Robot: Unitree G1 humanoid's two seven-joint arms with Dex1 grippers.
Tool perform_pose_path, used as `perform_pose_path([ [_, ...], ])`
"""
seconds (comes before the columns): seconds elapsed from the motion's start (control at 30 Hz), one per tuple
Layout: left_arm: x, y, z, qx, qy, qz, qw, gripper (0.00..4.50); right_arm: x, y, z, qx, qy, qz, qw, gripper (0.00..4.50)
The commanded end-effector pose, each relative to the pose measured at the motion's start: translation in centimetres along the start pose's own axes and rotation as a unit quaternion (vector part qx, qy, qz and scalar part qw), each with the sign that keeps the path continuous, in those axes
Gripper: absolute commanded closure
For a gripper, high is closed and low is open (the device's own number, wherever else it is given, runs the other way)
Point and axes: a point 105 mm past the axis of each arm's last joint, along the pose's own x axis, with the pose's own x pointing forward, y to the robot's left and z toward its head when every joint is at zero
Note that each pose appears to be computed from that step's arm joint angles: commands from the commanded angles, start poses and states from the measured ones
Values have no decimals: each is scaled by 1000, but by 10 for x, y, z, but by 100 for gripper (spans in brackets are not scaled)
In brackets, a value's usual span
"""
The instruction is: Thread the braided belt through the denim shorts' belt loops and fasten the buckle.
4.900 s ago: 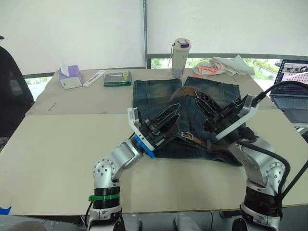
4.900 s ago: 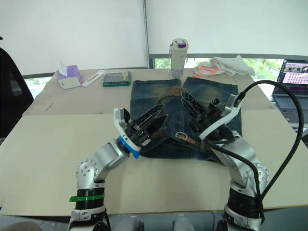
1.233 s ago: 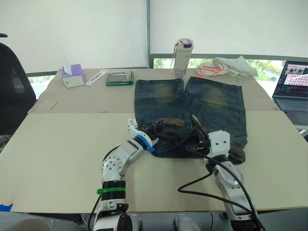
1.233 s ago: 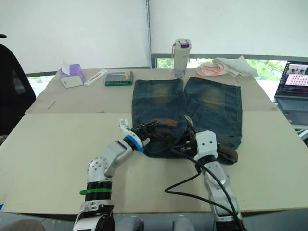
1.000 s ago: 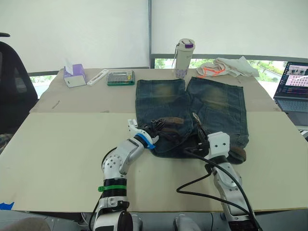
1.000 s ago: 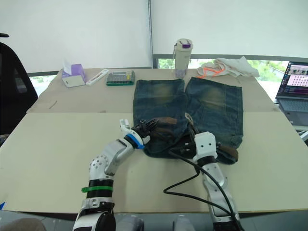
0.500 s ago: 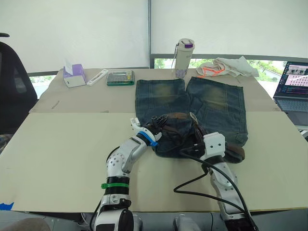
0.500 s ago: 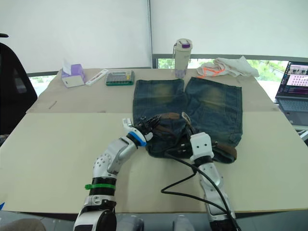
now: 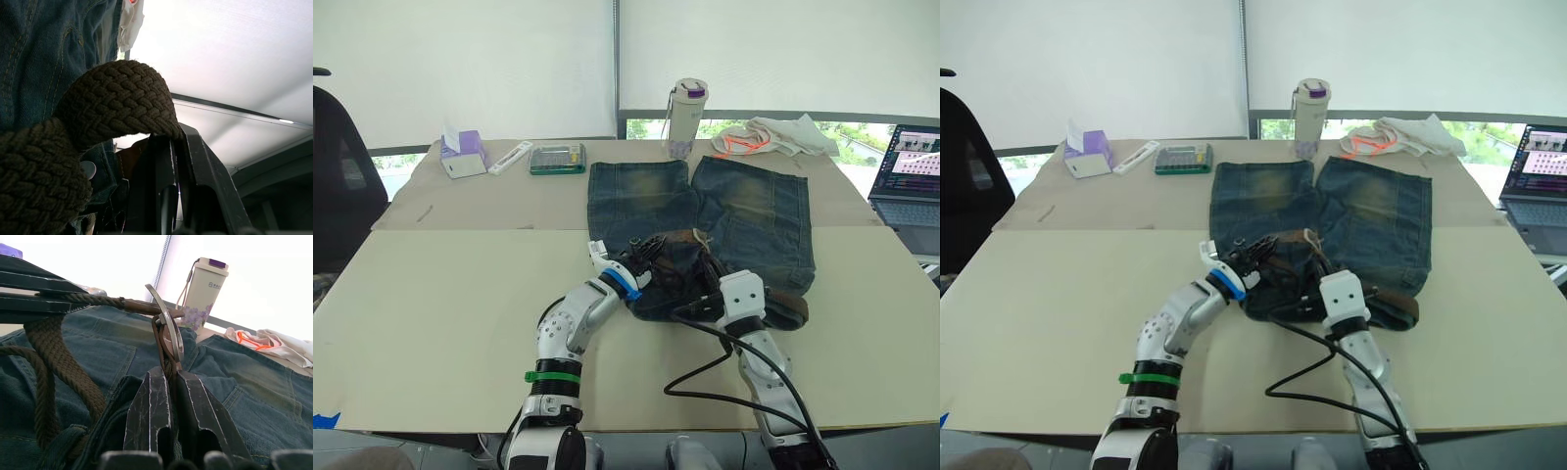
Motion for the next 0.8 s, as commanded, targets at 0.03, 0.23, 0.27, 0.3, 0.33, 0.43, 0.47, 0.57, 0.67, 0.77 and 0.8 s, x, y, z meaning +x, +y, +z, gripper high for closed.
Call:
perform_pose_path([
  [0.03,29,-21,-58,-63,73,-60,994,450,4,9,24,-21,-58,27,998,444],
  [0.23,33,-18,-64,-57,89,-56,993,450,1,18,22,-62,-60,65,994,444],
  [0.27,33,-17,-65,-53,92,-54,993,450,1,20,21,-68,-60,72,993,444],
  [0.3,34,-15,-65,-40,96,-50,993,450,0,22,19,-84,-59,86,991,444],
  [0.33,35,-14,-65,-30,98,-46,994,450,-1,24,17,-98,-57,97,989,444],
  [0.43,37,-12,-64,-10,105,-42,994,450,-3,25,12,-132,-52,118,983,444],
  [0.47,37,-10,-64,0,109,-39,993,450,-4,25,10,-146,-50,124,980,444],
  [0.57,36,-4,-63,22,117,-26,993,450,-6,25,5,-189,-49,151,969,444],
  [0.67,35,0,-61,35,123,-19,992,450,-10,29,3,-227,-57,181,955,444],
  [0.77,35,2,-61,41,125,-18,991,450,-12,35,-1,-261,-63,215,939,444],
  [0.8,36,3,-61,43,126,-17,991,450,-12,36,-3,-263,-61,218,938,444],
])
